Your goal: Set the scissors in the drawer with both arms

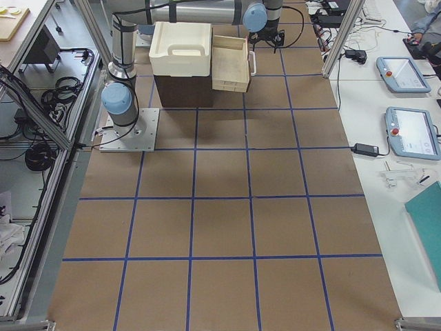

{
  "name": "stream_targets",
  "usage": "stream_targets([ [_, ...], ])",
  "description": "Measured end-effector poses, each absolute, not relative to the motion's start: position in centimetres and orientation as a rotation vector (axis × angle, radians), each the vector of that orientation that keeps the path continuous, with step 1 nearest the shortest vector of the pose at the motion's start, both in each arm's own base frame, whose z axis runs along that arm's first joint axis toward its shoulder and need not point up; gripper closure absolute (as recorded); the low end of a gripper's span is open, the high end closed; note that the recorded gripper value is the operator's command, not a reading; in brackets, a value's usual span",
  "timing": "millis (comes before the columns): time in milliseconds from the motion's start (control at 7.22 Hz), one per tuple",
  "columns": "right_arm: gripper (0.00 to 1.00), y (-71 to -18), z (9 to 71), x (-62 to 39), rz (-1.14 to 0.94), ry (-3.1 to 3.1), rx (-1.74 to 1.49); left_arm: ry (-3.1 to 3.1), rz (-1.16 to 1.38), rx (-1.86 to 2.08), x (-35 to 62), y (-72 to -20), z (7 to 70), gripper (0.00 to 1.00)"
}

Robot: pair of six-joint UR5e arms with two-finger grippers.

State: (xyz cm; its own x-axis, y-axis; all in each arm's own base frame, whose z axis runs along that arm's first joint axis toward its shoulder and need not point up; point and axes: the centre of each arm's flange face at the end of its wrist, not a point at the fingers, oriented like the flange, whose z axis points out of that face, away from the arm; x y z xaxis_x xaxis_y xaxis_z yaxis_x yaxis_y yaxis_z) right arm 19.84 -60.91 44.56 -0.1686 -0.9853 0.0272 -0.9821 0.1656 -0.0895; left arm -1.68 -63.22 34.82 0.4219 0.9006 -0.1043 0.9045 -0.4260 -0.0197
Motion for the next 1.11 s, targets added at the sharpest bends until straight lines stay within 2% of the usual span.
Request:
stream_targets([
  [277, 0.00, -56.9, 49.3, 17.2, -0.121, 2.416, -1.957, 1.630, -0.166, 2.644, -8.7, -62.4, 35.5, 1.00],
  [554, 0.00, -53.9, 50.6, 16.3, -0.065, 2.450, -1.880, 1.621, -0.181, 2.659, -15.5, -60.7, 36.2, 1.00],
  [1108, 0.00, -52.6, 51.5, 15.8, -0.067, 2.729, -1.464, 1.699, -0.194, 2.639, -26.6, -55.8, 37.9, 1.00],
])
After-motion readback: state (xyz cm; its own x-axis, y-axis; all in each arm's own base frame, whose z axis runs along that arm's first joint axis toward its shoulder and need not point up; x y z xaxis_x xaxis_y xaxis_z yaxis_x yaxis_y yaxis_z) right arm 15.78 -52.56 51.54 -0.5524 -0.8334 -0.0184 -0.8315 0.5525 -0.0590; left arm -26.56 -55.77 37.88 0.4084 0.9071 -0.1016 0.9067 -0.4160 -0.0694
